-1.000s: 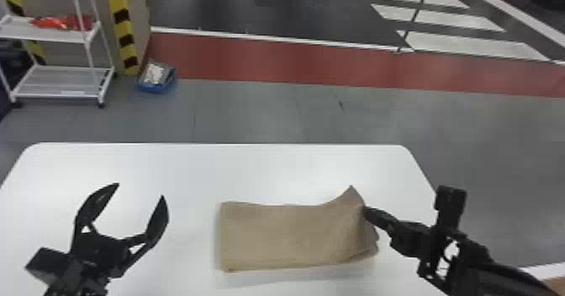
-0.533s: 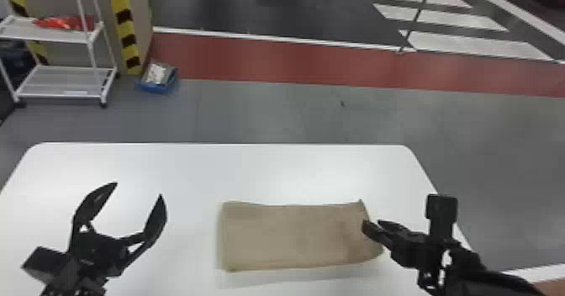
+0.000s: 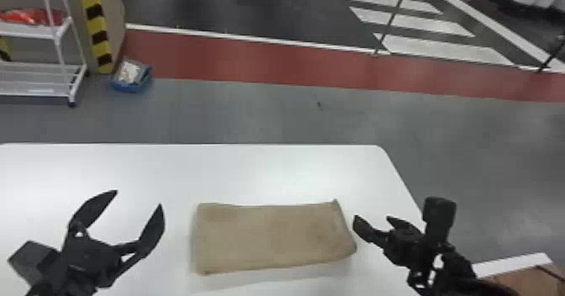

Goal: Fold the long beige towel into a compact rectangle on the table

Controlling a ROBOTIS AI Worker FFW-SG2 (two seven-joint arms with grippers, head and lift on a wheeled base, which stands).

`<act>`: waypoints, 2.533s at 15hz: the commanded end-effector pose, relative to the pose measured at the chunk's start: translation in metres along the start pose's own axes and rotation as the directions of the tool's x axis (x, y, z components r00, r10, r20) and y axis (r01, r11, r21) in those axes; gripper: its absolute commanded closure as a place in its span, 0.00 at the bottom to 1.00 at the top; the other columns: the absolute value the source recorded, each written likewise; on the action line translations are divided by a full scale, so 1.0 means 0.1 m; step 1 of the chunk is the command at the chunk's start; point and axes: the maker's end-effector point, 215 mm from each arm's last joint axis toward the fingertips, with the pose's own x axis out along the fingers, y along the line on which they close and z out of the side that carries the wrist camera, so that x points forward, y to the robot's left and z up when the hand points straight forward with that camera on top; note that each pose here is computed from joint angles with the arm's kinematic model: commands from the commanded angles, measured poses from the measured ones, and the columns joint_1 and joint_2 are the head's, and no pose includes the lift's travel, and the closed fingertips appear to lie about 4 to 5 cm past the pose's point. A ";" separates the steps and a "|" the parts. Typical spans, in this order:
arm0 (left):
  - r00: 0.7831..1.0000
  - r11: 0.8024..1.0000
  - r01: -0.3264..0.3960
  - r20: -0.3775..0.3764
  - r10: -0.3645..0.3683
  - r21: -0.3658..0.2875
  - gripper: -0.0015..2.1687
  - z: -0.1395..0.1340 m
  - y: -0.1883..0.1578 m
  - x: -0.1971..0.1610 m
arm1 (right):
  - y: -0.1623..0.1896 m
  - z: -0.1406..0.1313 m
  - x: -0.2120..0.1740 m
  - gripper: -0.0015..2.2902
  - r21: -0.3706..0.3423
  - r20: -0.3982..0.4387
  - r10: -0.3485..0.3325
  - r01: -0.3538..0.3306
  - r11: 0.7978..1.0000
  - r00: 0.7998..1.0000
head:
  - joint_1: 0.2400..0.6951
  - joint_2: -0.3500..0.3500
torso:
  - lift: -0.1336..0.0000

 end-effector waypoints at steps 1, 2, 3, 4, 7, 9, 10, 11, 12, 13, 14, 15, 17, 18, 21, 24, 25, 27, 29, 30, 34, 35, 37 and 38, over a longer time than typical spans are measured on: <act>0.991 0.997 0.072 -0.110 -0.076 -0.036 0.04 -0.30 -0.39 0.07 | -0.09 0.00 -0.02 0.05 0.009 0.005 -0.020 0.020 1.000 1.000 | 1.00 0.03 | 1.00; 0.976 0.994 0.091 -0.193 -0.101 -0.057 0.04 -0.50 -0.51 0.11 | -0.16 0.00 -0.05 0.06 0.015 0.014 -0.033 0.033 0.999 0.999 | 1.00 0.00 | 1.00; 0.961 0.992 0.098 -0.253 -0.115 -0.079 0.04 -0.63 -0.59 0.11 | -0.19 0.02 -0.10 0.06 0.008 0.042 -0.040 0.040 0.999 0.998 | 1.00 0.00 | 1.00; 0.943 0.990 0.101 -0.308 -0.126 -0.098 0.04 -0.74 -0.66 0.11 | -0.24 0.04 -0.16 0.06 0.000 0.069 -0.049 0.049 0.999 0.996 | 1.00 0.00 | 1.00; 0.875 0.987 0.063 -0.468 -0.125 -0.146 0.04 -1.13 -0.80 0.01 | -0.43 0.12 -0.36 0.07 -0.037 0.162 -0.090 0.098 0.995 0.983 | 1.00 0.00 | 1.00; 0.837 0.990 0.025 -0.538 -0.099 -0.142 0.04 -1.29 -0.80 -0.01 | -0.60 0.16 -0.48 0.07 -0.031 0.209 -0.114 0.123 0.992 0.971 | 1.00 0.00 | 1.00; 0.831 0.992 0.007 -0.551 -0.078 -0.129 0.04 -1.30 -0.78 0.01 | -0.65 0.17 -0.50 0.07 -0.038 0.224 -0.121 0.133 0.990 0.967 | 1.00 0.00 | 1.00; 0.838 0.992 0.002 -0.541 -0.071 -0.126 0.04 -1.25 -0.79 0.08 | -0.69 0.17 -0.51 0.07 -0.045 0.234 -0.124 0.138 0.989 0.964 | 1.00 0.00 | 1.00; 0.841 0.991 0.001 -0.536 -0.072 -0.131 0.06 -1.22 -0.80 0.13 | -0.70 0.15 -0.50 0.08 -0.048 0.240 -0.127 0.142 0.989 0.962 | 1.00 0.00 | 1.00; 0.819 0.991 0.001 -0.568 -0.079 -0.136 0.12 -1.29 -0.84 0.12 | -0.71 0.16 -0.49 0.08 -0.051 0.251 -0.126 0.143 0.988 0.960 | 1.00 0.00 | 1.00; 0.791 0.990 -0.001 -0.605 -0.086 -0.143 0.16 -1.39 -0.89 0.06 | -0.72 0.14 -0.48 0.08 -0.050 0.251 -0.126 0.143 0.988 0.960 | 1.00 0.00 | 1.00; 0.780 0.989 0.001 -0.618 -0.093 -0.148 0.16 -1.42 -0.92 0.04 | -0.73 0.13 -0.47 0.08 -0.051 0.248 -0.127 0.144 0.988 0.960 | 1.00 0.00 | 1.00; 0.751 0.985 0.013 -0.649 -0.122 -0.171 0.16 -1.46 -1.05 -0.02 | -0.73 0.12 -0.46 0.08 -0.061 0.248 -0.130 0.149 0.987 0.960 | 1.00 0.00 | 1.00; 0.750 0.985 0.015 -0.649 -0.127 -0.175 0.16 -1.44 -1.08 -0.01 | -0.75 0.14 -0.45 0.08 -0.063 0.251 -0.131 0.152 0.986 0.959 | 1.00 0.00 | 1.00; 0.740 0.984 0.019 -0.660 -0.131 -0.175 0.31 -1.43 -1.10 -0.02 | -0.73 0.14 -0.44 0.08 -0.063 0.253 -0.130 0.150 0.987 0.959 | 1.00 0.00 | 1.00; 0.743 0.985 0.013 -0.658 -0.125 -0.172 0.50 -1.36 -1.07 -0.02 | -0.71 0.18 -0.44 0.08 -0.068 0.263 -0.126 0.148 0.987 0.957 | 1.00 0.00 | 1.00; 0.744 0.985 0.009 -0.657 -0.123 -0.174 0.50 -1.33 -1.05 -0.05 | -0.70 0.19 -0.44 0.08 -0.069 0.264 -0.124 0.147 0.987 0.957 | 1.00 0.00 | 1.00; 0.756 0.984 -0.003 -0.645 -0.113 -0.177 0.50 -1.22 -1.02 -0.09 | -0.68 0.20 -0.43 0.08 -0.071 0.265 -0.120 0.144 0.987 0.957 | 1.00 0.00 | 1.00; 0.744 0.985 -0.031 -0.662 -0.091 -0.170 0.50 -1.16 -0.89 -0.21 | -0.63 0.21 -0.41 0.08 -0.072 0.264 -0.114 0.137 0.988 0.958 | 1.00 0.00 | 1.00; 0.730 0.986 -0.046 -0.679 -0.077 -0.162 0.50 -1.14 -0.82 -0.29 | -0.60 0.20 -0.40 0.08 -0.072 0.261 -0.109 0.132 0.989 0.959 | 1.00 0.00 | 1.00; 0.732 0.986 -0.113 -0.681 0.000 -0.121 0.50 -1.06 -0.41 -0.53 | -0.48 0.26 -0.38 0.08 -0.082 0.262 -0.094 0.119 0.990 0.961 | 1.00 0.00 | 1.00; 0.731 0.986 -0.128 -0.682 0.022 -0.105 0.50 -1.04 -0.29 -0.60 | -0.45 0.25 -0.37 0.08 -0.081 0.261 -0.091 0.116 0.990 0.961 | 1.00 0.00 | 1.00; 0.725 0.987 -0.140 -0.687 0.049 -0.077 0.50 -1.04 -0.22 -0.69 | -0.43 0.23 -0.38 0.08 -0.084 0.260 -0.088 0.113 0.990 0.962 | 1.00 0.00 | 1.00; 0.724 0.987 -0.146 -0.688 0.058 -0.071 0.49 -1.03 -0.17 -0.75 | -0.41 0.22 -0.39 0.08 -0.084 0.259 -0.086 0.111 0.990 0.962 | 1.00 0.00 | 1.00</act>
